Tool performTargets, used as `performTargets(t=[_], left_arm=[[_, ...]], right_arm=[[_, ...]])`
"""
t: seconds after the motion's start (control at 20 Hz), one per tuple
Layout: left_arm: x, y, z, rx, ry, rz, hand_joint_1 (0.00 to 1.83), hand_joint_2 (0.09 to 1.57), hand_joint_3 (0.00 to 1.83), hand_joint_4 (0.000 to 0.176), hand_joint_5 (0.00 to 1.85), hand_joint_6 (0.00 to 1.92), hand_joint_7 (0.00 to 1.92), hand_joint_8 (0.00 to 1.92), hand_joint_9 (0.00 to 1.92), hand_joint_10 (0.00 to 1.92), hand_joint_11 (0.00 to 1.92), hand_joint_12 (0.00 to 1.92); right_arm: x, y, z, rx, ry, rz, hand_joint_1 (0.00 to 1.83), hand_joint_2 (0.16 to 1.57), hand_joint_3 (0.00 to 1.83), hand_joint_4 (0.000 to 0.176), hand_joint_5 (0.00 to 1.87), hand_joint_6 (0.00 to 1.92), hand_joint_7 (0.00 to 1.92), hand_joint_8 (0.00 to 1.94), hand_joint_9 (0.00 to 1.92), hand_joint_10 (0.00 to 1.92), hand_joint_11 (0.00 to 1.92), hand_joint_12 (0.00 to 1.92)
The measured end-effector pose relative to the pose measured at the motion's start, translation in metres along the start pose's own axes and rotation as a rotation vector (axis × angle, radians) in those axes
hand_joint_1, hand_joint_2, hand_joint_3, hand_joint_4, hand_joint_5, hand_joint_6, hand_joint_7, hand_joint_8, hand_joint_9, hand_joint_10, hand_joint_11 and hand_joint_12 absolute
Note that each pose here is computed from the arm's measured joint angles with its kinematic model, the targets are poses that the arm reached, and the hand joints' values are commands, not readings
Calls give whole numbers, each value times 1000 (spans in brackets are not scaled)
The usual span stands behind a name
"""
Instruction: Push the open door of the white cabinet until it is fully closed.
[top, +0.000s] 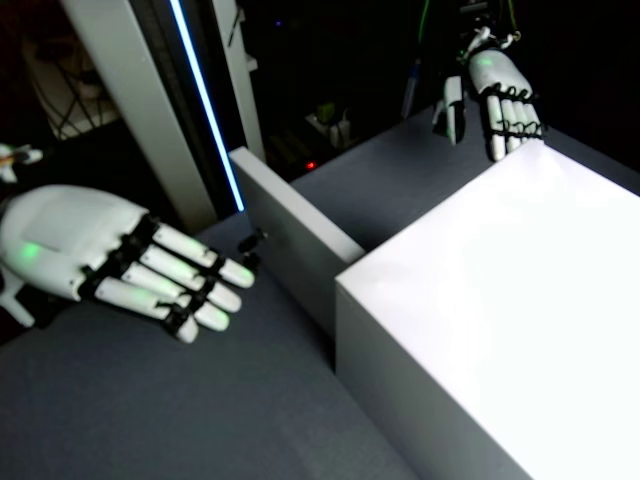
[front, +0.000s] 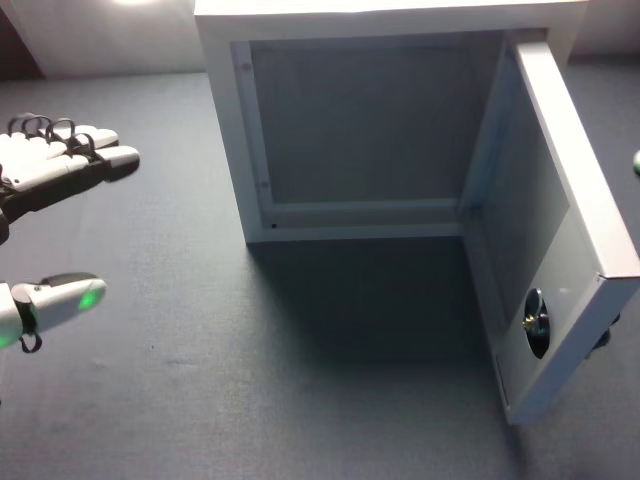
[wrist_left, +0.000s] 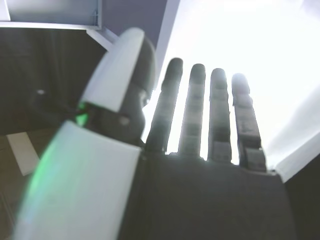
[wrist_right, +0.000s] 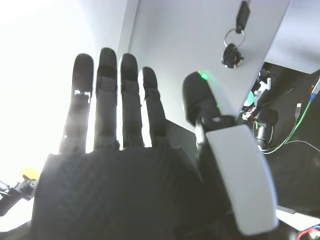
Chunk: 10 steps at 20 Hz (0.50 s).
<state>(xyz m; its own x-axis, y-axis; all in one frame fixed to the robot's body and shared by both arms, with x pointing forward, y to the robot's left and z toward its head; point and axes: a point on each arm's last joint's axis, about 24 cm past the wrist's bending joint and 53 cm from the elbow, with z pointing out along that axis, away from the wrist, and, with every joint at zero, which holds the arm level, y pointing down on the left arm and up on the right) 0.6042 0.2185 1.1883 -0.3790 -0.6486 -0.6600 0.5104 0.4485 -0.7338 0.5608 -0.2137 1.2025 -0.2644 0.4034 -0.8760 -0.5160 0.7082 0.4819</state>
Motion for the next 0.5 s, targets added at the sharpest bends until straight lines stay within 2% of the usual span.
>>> performTargets(t=[0.2, 0.5], left_arm=[[5, 4, 2, -6, 9, -12, 464, 1270, 1, 0, 231, 3, 64, 1, 35, 0, 0, 425], [4, 5, 2, -7, 6, -15, 498, 1265, 0, 0, 213, 2, 64, 2, 15, 2, 0, 391]], right_arm=[[-1, 0, 0, -1, -3, 0, 0, 1322, 1, 0, 0, 0, 0, 0, 0, 0, 0, 0], [4, 6, 0, -24, 17, 0, 0, 1349, 13, 0, 23, 9, 0, 0, 0, 0, 0, 0]])
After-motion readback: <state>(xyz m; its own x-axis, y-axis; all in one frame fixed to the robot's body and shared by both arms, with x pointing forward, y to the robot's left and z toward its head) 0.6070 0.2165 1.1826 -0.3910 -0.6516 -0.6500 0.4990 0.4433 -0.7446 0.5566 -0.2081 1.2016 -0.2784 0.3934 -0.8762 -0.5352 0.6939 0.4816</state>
